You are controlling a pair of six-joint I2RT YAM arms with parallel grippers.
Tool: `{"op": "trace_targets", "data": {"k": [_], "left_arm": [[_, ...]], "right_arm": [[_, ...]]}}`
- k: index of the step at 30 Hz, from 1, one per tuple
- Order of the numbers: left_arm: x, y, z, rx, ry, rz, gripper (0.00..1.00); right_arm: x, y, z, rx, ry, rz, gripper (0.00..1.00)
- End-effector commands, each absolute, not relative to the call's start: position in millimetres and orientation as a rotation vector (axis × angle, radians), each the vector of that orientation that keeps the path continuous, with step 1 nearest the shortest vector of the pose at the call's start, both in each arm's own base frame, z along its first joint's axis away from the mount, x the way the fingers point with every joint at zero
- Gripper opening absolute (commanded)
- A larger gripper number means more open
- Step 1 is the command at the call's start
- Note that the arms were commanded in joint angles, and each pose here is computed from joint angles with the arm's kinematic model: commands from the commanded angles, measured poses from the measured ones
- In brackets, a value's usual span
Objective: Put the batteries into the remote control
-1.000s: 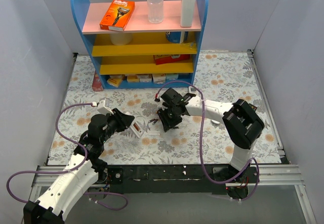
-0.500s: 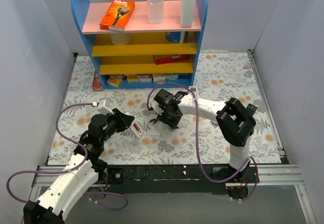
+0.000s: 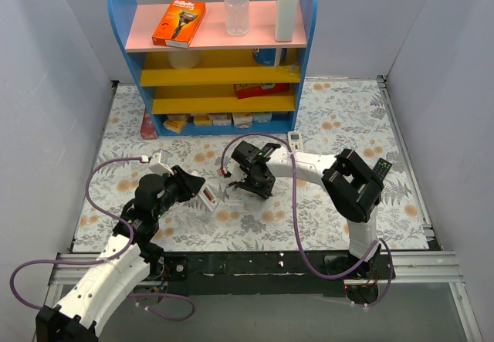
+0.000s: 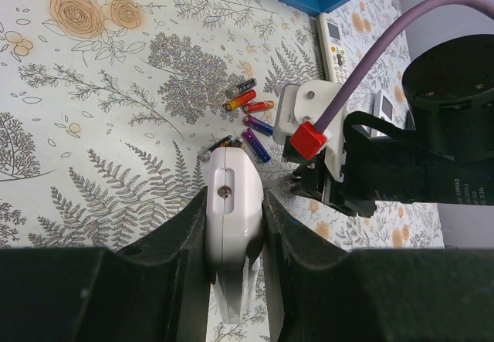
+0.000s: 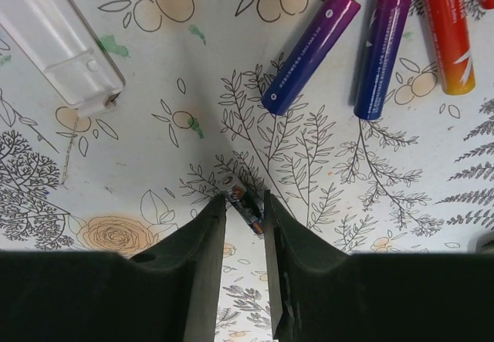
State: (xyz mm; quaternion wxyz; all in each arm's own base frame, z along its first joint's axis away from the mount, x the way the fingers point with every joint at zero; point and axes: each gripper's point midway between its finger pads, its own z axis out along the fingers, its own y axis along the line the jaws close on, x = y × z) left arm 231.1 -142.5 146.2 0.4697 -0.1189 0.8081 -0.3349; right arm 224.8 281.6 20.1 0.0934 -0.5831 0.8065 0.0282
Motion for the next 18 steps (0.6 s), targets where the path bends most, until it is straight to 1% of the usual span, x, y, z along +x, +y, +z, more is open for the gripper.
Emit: {"op": "trace_targets", "data": {"k": [1,3,4,5,7,8,9,10,14,18], "left_arm": [[233,-147,163,-0.252,1.946,-0.844,0.0],[232,-151,163,-0.233,1.951,-0.866,0.0],[232,-153,165,-0.223,1.943,-0.877,0.0],[231,-155,164,-0.212,1.945,-0.891,0.0],[231,-159,170,-0.19,1.919,-0.916,0.0],[231,-160,169,-0.18,1.916,-0.922,0.0],[230,-163,169,-0.164,1.914,-0.941,0.0],[231,-165,174,-0.156,1.891,-0.956,0.0],[231,-175,179,-0.12,1.861,-1.021,0.0],[233,-180,188,-0.102,1.801,-1.065,0.0]], "right_arm": [[225,288,14,-1.769,2.373,0.111,0.28],[224,287,12,-1.771,2.376,0.112,0.24],[223,288,12,-1.774,2.374,0.125,0.18],[222,288,12,-1.773,2.375,0.135,0.15],[221,291,15,-1.762,2.367,0.159,0.12],[220,292,17,-1.745,2.372,0.171,0.08],[221,294,24,-1.723,2.359,0.186,0.08],[221,296,27,-1.702,2.359,0.193,0.03],[228,309,61,-1.567,2.31,0.257,0.01],[238,327,122,-1.397,2.19,0.356,0.01]]}}
